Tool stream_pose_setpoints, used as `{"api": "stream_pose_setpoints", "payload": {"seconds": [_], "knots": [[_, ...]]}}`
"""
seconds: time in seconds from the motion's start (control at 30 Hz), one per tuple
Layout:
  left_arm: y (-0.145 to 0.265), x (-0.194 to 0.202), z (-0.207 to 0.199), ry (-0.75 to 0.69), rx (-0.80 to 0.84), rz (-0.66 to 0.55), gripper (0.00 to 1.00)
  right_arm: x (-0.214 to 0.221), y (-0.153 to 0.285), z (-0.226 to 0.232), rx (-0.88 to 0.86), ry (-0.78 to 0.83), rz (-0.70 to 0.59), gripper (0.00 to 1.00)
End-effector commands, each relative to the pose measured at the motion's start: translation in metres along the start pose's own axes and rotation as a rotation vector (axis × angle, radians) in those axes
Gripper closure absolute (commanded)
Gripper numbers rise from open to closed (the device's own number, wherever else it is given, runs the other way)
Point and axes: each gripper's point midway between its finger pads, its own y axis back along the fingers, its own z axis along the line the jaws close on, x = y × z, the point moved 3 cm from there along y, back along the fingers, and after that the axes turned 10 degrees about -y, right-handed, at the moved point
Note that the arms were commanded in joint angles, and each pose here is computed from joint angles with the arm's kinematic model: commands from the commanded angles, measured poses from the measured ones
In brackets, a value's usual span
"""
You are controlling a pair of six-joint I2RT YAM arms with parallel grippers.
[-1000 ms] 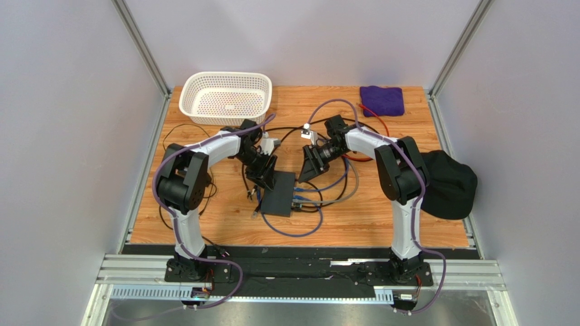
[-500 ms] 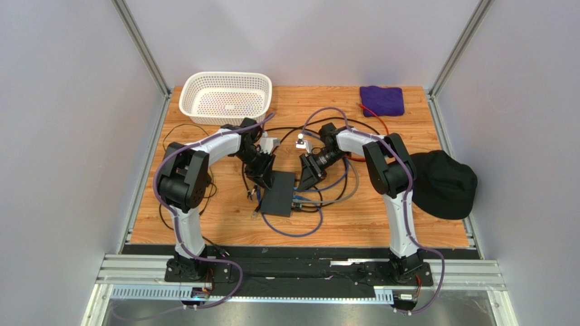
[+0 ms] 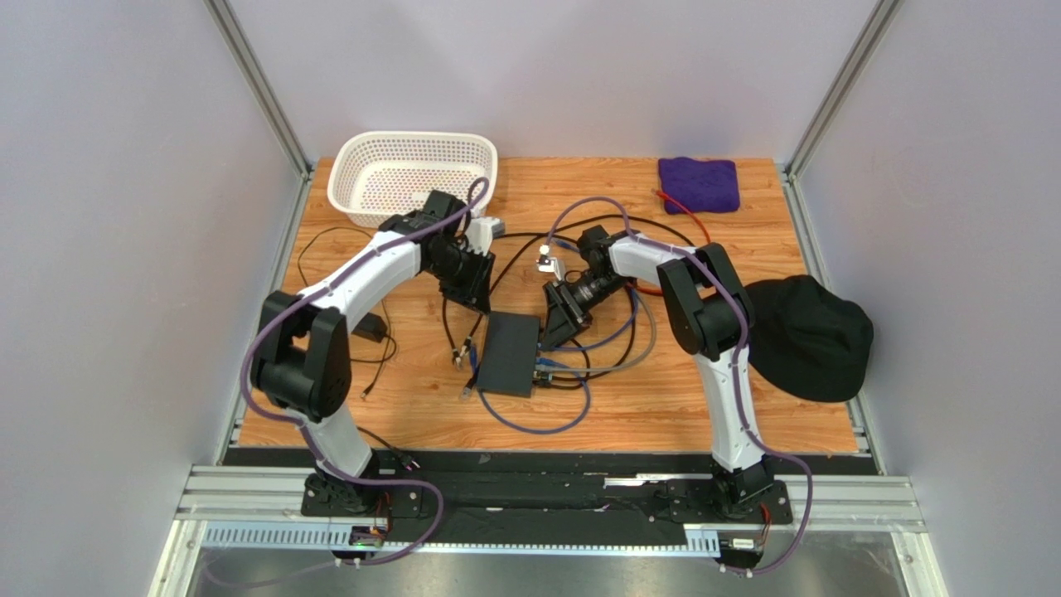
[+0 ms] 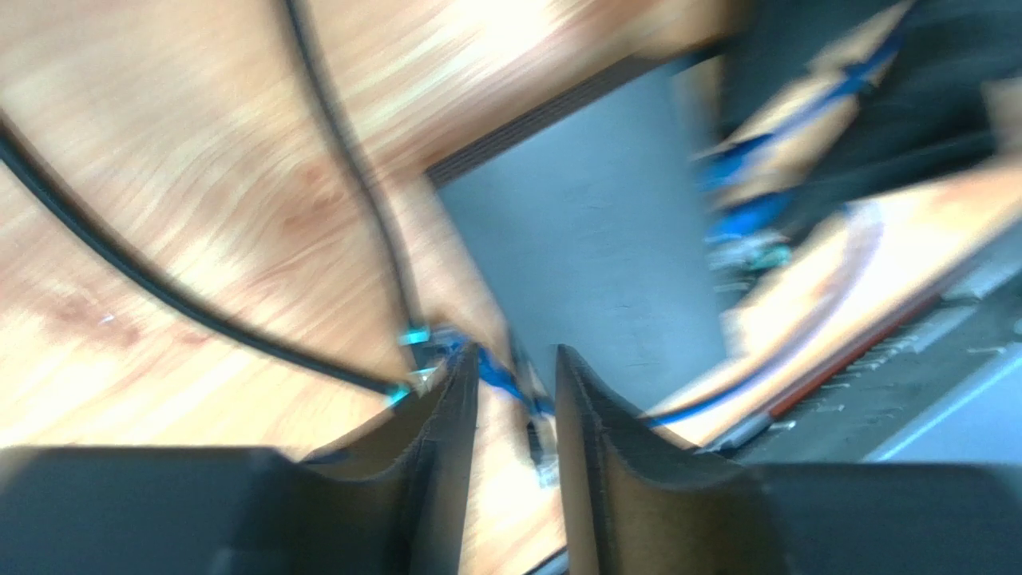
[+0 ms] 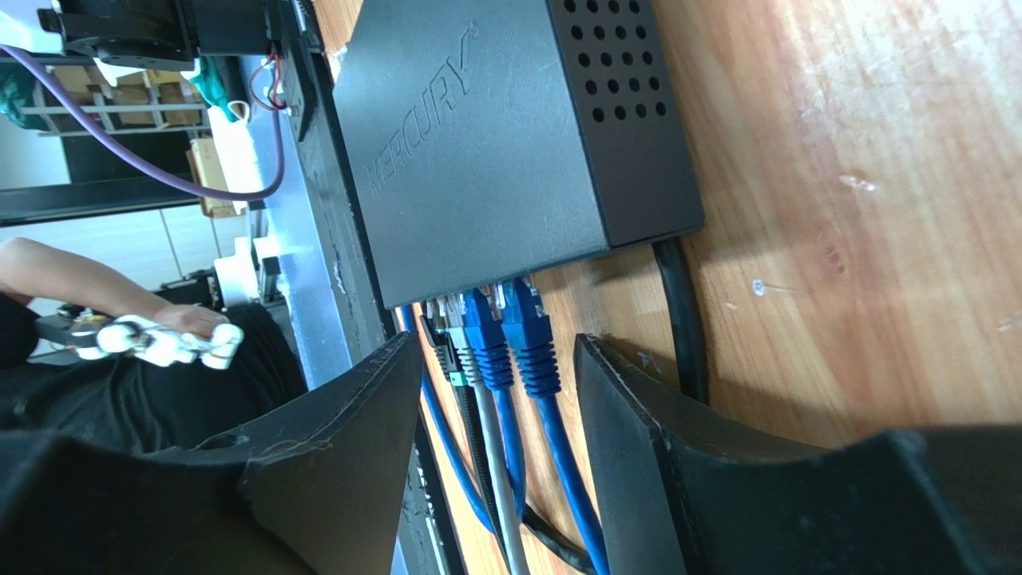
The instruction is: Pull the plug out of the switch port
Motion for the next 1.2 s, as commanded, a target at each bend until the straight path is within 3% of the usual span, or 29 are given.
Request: {"api": "stream_pose_setpoints", "payload": {"seconds": [0.0,0.03,0.07,0.23,0.6,1.17], "knots": [[0.006,-0.018,-0.041,0.0,0.24,-0.116,0.86,-0.009,-0.003,-0.007,0.013,0.034,-0.004,0.43],[0.0,-0.014,-0.042,0.015,0.264,-0.094,0.96,-0.01,-0.003,-0.007,0.013,0.035,-0.005,0.43],[-0.006,-0.012,-0.043,0.023,0.287,-0.08,1.0,-0.01,-0.003,-0.007,0.015,0.033,-0.004,0.43],[-0.029,-0.006,-0.04,0.045,0.339,-0.022,1.0,-0.007,-0.003,-0.007,0.016,0.032,-0.001,0.44],[-0.061,0.012,-0.015,0.075,0.241,0.081,1.0,-0.005,-0.008,-0.015,0.01,0.003,0.009,0.47],[-0.076,0.025,0.002,0.083,0.16,0.15,1.0,-0.01,-0.016,-0.027,-0.004,-0.041,0.031,0.55]]}}
